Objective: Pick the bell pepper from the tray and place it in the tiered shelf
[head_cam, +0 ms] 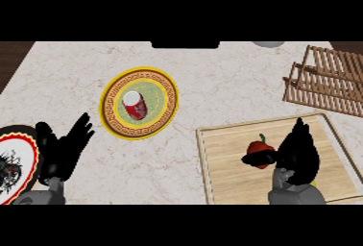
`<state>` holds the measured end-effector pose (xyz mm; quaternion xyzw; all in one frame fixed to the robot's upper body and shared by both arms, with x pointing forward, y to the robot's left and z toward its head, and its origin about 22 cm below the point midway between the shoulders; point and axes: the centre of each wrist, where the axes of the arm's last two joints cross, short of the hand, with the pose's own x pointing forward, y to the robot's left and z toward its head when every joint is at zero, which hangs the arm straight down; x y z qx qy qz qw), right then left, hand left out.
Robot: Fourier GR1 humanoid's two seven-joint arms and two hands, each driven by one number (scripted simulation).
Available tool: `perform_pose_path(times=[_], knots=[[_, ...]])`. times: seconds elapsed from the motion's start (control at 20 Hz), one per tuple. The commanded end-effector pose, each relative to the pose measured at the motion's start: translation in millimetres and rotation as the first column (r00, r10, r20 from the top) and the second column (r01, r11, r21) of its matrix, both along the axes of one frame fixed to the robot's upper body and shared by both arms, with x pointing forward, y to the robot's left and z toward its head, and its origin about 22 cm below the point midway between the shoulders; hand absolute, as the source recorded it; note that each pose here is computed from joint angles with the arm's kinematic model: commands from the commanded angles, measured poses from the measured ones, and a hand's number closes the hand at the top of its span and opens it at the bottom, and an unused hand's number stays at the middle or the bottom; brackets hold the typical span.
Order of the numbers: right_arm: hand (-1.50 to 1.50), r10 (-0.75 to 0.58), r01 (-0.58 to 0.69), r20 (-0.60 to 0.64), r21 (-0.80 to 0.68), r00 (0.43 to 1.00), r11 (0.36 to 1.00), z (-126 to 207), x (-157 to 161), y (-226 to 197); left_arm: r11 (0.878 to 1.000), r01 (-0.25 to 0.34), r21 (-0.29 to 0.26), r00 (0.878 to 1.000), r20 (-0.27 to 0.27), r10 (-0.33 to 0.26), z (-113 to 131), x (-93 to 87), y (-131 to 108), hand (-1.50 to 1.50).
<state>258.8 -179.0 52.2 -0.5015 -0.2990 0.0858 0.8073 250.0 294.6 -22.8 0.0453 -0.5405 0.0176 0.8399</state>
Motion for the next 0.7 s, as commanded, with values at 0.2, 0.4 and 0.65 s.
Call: perform_pose_path(times=[0.2,0.4,0.65], knots=[[-1.5,-0.169,0.169,-0.047,0.002,0.984,0.986,-5.6,24.1,-6.2,1.0,-0.008,0.005,0.999,-0.036,0.008,0.6,-1.6,-7.4,0.0],[-1.5,-0.149,0.149,-0.066,-0.003,0.987,0.989,-26.8,-0.6,-15.2,1.0,-0.002,0.001,1.0,-0.014,0.003,-14.9,-6.6,-0.6,0.0],[-1.5,-0.113,0.114,-0.07,0.018,0.991,0.993,-30.3,12.7,-4.2,1.0,-0.011,-0.013,1.0,-0.029,0.011,-6.2,0.6,-5.3,0.0]])
